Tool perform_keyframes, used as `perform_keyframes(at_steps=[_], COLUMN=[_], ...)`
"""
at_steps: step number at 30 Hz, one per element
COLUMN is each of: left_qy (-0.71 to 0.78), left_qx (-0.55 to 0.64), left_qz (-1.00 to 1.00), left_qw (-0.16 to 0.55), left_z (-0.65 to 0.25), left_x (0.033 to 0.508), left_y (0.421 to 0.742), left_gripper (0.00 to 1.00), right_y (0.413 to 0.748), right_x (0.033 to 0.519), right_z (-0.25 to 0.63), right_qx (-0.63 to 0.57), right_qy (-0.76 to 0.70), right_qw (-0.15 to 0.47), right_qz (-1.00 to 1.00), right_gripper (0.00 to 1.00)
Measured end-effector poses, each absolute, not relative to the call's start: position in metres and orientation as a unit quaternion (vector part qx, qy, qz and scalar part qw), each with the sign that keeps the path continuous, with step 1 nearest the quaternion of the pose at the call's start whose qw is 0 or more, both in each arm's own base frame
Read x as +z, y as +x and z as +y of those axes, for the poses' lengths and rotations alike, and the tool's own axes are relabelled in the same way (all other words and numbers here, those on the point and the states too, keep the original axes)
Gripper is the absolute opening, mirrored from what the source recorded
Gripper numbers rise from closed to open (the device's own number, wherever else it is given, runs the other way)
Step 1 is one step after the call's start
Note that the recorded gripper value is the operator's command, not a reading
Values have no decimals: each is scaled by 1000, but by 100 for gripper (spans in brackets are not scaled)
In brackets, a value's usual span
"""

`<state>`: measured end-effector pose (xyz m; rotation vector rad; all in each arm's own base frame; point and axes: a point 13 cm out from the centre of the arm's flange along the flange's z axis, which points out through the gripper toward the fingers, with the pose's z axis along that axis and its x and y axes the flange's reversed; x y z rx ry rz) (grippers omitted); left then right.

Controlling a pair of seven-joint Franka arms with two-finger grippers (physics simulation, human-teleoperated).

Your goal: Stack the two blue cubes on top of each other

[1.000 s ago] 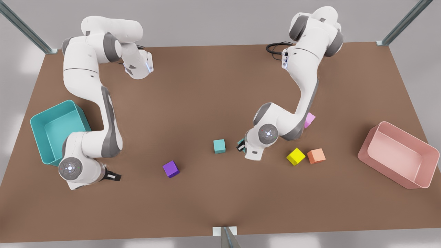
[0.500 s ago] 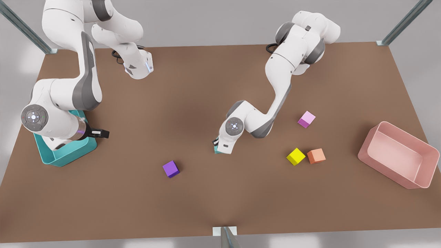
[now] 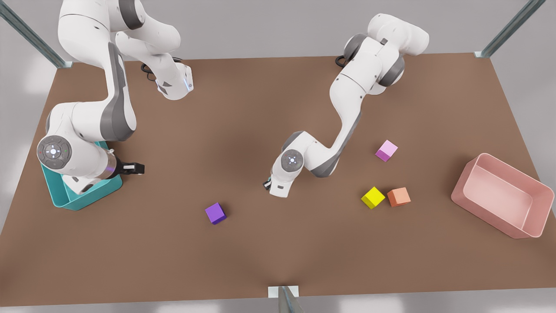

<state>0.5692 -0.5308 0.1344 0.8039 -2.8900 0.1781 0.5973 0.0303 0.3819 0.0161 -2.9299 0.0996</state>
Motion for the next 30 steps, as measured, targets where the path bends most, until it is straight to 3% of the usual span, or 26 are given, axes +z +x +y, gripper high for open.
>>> perform_keyframes(at_steps=[8, 9, 30], left_qy=[272, 273, 272], left_qx=[49, 48, 34], left_qz=[-958, -958, -958], left_qw=[73, 74, 79], left_z=[-527, -526, -515], left_x=[131, 130, 103], left_y=[567, 567, 568], left_gripper=[58, 100, 100], right_y=[598, 600, 603], right_x=[384, 386, 387], right_z=[29, 29, 19], right_qx=[33, 33, 49], right_qy=[16, 17, 30], right_qw=[104, 102, 120], right_qz=[-994, -994, -991], right_gripper=[100, 100, 100])
